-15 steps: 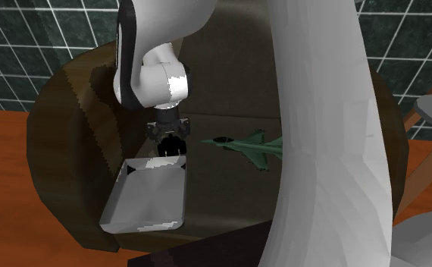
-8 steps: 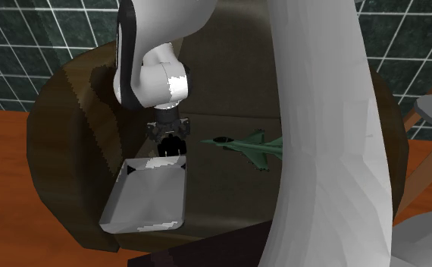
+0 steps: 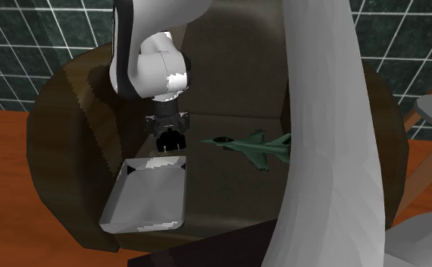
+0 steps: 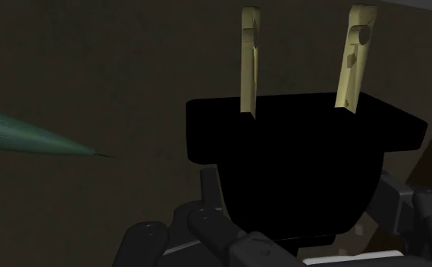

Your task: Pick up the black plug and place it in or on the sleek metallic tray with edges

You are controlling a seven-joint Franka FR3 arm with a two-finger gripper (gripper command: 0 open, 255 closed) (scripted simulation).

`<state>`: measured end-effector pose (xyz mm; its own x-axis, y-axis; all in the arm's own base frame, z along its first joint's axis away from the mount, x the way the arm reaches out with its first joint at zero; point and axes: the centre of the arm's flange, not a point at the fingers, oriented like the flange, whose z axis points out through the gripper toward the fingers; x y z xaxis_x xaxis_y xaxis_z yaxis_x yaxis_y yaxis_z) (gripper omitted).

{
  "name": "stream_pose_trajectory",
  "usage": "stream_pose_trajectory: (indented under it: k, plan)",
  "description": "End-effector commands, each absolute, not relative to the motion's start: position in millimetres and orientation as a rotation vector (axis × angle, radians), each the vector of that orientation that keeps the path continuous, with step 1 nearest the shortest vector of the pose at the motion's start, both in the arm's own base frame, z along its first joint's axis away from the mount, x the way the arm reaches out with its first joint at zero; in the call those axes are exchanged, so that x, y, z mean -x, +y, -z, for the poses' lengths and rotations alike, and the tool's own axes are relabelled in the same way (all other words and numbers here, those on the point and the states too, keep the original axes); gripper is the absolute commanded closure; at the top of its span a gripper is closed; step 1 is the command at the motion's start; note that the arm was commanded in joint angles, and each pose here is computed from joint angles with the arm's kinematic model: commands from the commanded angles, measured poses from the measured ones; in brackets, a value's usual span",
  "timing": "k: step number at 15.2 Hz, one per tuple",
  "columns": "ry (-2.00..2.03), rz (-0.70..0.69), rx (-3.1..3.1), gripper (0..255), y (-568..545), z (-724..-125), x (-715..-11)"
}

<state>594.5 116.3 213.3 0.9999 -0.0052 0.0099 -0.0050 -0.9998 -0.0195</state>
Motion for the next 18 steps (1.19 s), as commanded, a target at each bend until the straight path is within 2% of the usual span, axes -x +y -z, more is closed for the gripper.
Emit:
stream_pose_trajectory:
  k: [1,18]
  plan:
    - [0.008,0.015,3.122,255,116.8,-224.5,-594.6]
    - [0.008,0.015,3.122,255,121.8,-307.3,-582.4]
